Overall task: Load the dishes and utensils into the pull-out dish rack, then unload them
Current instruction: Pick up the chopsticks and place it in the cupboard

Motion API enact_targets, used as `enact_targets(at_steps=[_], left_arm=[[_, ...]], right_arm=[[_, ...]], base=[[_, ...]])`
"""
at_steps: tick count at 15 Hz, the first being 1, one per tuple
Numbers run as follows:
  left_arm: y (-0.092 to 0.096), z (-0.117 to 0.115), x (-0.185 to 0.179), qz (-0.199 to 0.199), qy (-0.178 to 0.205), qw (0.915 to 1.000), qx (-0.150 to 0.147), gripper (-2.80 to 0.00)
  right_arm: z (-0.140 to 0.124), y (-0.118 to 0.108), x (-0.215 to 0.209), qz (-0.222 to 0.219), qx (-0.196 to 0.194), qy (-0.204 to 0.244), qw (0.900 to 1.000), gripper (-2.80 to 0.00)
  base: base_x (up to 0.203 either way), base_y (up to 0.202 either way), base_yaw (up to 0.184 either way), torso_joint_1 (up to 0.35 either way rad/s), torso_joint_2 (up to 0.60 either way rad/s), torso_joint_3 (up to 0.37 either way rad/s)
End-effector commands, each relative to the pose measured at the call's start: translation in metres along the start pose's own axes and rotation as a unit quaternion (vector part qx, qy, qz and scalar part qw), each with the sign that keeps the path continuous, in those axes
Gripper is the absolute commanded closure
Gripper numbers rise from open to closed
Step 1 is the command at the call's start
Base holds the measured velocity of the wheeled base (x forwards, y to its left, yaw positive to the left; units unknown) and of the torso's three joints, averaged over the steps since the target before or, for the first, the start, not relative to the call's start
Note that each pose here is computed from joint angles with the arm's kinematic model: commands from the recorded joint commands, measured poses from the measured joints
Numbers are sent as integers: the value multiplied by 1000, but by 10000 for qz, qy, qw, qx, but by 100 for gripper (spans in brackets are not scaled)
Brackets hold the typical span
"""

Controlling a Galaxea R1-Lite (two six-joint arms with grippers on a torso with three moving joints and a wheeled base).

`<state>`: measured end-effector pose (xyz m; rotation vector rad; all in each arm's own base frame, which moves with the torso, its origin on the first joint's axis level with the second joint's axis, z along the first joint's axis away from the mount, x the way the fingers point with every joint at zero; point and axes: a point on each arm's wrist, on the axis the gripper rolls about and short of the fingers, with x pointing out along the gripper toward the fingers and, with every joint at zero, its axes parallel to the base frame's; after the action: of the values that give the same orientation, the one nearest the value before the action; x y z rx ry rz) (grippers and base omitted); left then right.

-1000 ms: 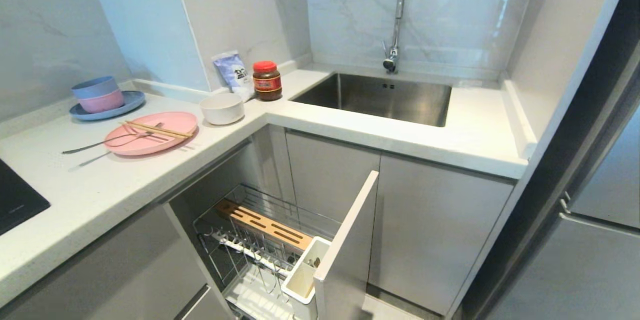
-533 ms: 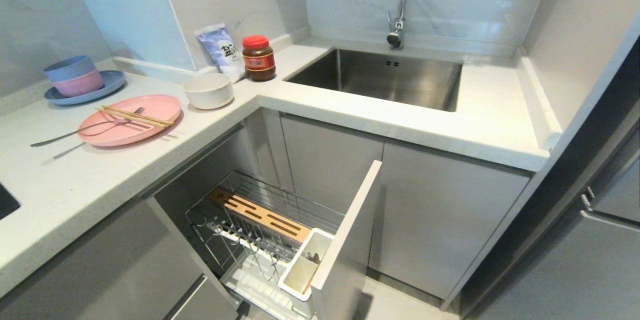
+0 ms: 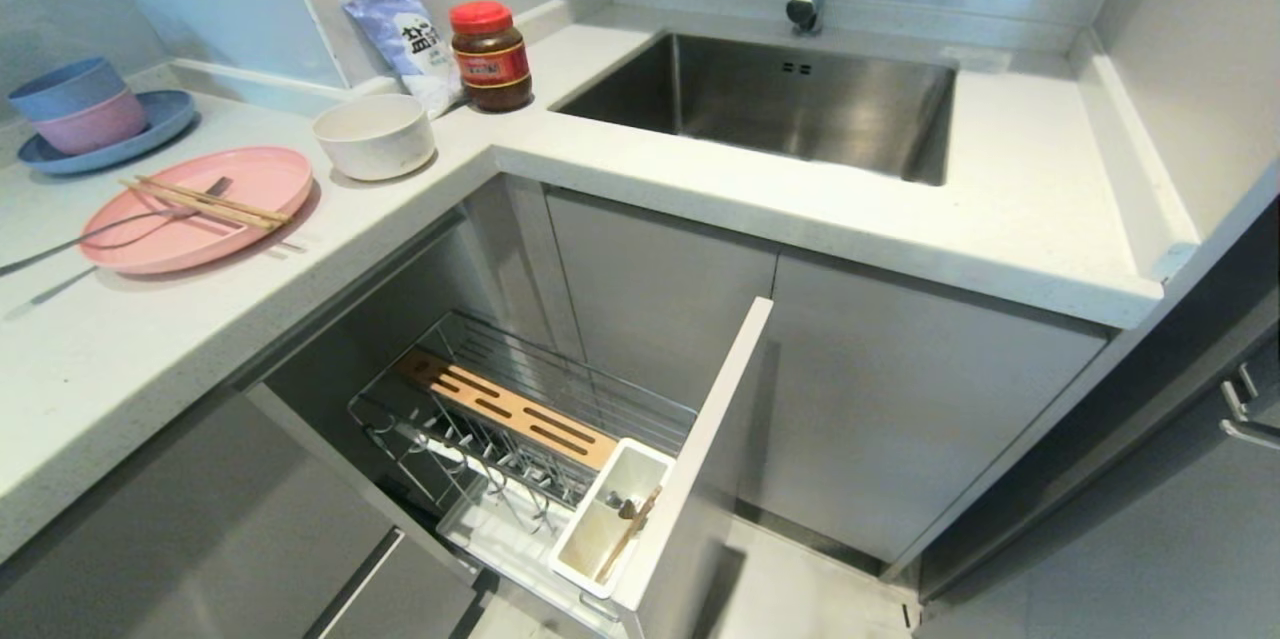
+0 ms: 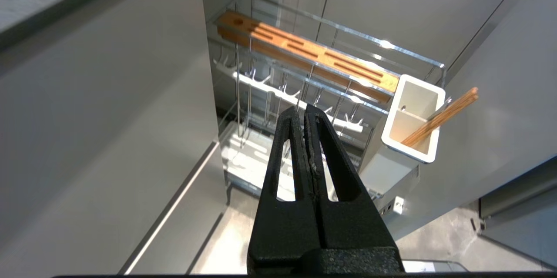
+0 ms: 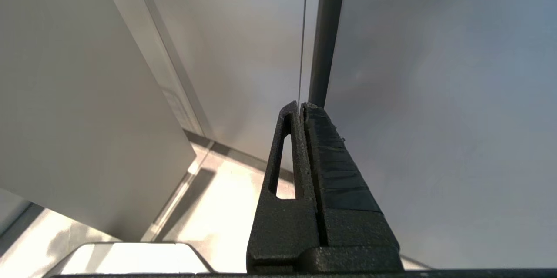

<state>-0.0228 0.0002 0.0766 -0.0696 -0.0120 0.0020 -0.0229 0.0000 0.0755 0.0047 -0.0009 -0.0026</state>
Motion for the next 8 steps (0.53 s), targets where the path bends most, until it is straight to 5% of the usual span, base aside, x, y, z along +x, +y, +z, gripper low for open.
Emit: enact_targets(at_steps=[1, 8], left_arm=[[0, -2, 1, 6, 36, 10000, -5, 0], [0, -2, 1, 6, 44, 10000, -12, 0]], right_arm=[[-1, 0, 0, 5, 0, -11, 10000, 0], [-1, 0, 0, 5, 0, -11, 10000, 0]], base=[[0, 0, 0, 6, 2, -210], [0, 0, 0, 3, 4, -191]])
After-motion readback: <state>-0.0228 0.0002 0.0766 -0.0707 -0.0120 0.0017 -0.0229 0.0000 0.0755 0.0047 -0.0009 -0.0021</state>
